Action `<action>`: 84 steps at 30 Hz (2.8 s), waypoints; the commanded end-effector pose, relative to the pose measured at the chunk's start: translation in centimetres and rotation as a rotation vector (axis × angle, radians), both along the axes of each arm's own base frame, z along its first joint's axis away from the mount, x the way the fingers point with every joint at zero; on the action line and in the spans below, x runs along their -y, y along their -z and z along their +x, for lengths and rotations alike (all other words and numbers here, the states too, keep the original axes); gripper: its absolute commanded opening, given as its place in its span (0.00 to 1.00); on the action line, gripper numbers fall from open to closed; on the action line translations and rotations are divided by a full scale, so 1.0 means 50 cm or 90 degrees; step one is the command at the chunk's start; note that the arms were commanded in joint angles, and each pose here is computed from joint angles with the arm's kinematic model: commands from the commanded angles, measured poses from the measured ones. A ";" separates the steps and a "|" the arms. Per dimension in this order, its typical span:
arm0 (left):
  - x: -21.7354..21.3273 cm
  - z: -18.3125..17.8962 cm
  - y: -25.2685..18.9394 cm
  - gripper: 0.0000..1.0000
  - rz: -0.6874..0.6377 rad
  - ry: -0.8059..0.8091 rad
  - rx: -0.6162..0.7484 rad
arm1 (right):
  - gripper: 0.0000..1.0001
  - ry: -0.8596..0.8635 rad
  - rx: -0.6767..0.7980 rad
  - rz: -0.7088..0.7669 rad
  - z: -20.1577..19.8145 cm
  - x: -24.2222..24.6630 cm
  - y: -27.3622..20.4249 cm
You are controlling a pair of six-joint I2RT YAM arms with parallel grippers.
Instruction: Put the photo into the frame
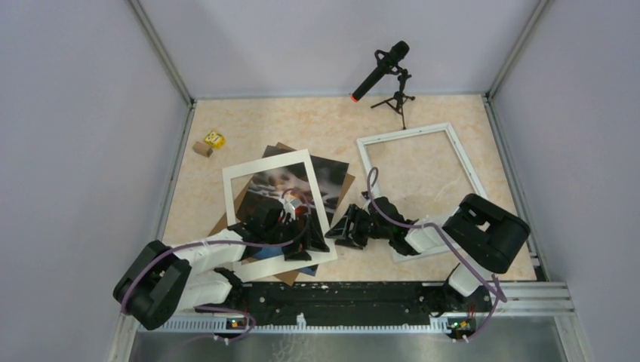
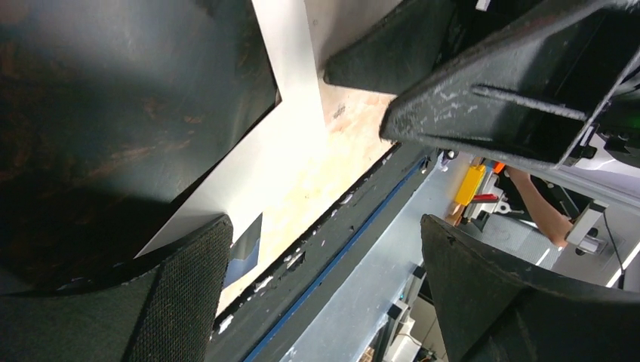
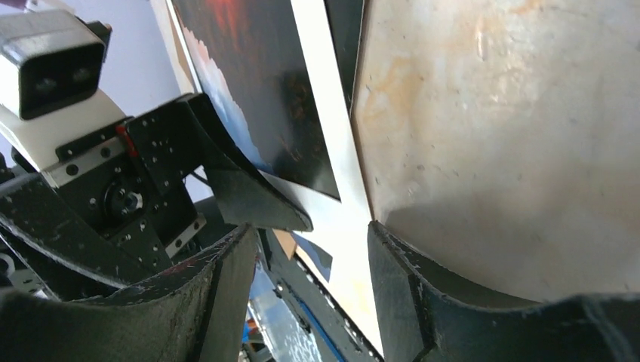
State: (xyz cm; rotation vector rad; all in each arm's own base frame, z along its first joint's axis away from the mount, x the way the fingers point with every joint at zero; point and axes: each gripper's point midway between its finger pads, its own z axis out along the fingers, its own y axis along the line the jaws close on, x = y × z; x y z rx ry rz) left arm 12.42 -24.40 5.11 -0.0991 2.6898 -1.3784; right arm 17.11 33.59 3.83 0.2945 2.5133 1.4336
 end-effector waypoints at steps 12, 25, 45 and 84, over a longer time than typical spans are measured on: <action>0.057 0.087 -0.012 0.98 0.002 0.080 0.101 | 0.61 0.027 0.051 -0.137 0.030 0.084 0.003; -0.040 0.035 -0.034 0.98 0.135 0.023 0.099 | 0.66 -0.012 0.090 -0.205 0.097 0.091 -0.002; -0.080 0.015 0.067 0.98 0.178 -0.029 0.073 | 0.61 -0.168 0.046 -0.065 0.053 0.001 0.007; -0.028 0.023 0.033 0.98 0.094 0.038 0.102 | 0.72 -0.064 0.043 0.052 -0.003 0.051 -0.102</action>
